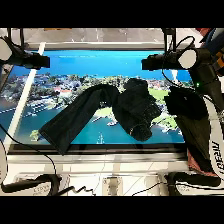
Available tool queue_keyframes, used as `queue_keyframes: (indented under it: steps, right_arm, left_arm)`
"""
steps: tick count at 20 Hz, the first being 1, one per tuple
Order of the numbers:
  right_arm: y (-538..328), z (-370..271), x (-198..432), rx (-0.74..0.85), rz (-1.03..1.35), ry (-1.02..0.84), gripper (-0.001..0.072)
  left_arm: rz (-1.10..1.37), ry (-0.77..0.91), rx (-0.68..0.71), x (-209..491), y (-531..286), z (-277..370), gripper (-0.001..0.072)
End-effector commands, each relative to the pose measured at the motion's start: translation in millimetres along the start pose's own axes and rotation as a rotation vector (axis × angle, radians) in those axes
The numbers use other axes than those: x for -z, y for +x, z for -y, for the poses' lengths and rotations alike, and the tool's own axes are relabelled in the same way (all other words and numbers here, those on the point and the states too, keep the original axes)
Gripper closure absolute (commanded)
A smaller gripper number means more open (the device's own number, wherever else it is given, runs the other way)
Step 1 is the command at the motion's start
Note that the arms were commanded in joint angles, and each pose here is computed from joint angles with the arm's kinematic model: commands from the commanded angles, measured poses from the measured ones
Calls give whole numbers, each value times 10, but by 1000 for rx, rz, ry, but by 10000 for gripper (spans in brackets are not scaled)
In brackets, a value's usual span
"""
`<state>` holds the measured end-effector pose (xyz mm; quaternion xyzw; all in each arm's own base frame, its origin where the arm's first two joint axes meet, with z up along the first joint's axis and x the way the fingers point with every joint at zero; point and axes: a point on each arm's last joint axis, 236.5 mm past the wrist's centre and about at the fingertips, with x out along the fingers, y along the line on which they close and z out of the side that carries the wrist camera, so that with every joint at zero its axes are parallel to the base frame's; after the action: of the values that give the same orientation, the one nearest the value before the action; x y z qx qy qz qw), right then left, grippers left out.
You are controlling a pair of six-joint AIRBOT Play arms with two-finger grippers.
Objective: Fold the clothes and pants, and hang the long-sleeved shirts on hangers.
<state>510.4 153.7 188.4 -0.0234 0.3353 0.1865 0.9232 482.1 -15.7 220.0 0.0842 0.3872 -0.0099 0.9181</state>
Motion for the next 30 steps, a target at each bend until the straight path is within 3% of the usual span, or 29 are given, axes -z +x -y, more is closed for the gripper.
queue_keyframes:
  steps: [1,15,19,23,26,30]
  right_arm:
    - [-2,-2,-4,0,1,0,678]
    - [-7,-3,50,0,-22,-3,679]
    - [-209,509,1108,137,-471,-69,681]
    - [-491,681,2413,39,-830,216,681]
    - [-721,401,3082,-51,-907,332,680]
    - [-892,-168,3659,-148,-812,437,680]
  left_arm:
    - [0,-1,-1,0,2,-3,691]
    - [0,0,-1,0,2,-4,691]
    - [0,-1,0,-1,2,-2,691]
    - [0,1,2,-1,2,7,691]
    - [1,-3,12,-3,1,32,691]
    - [13,-23,76,-34,-6,190,691]
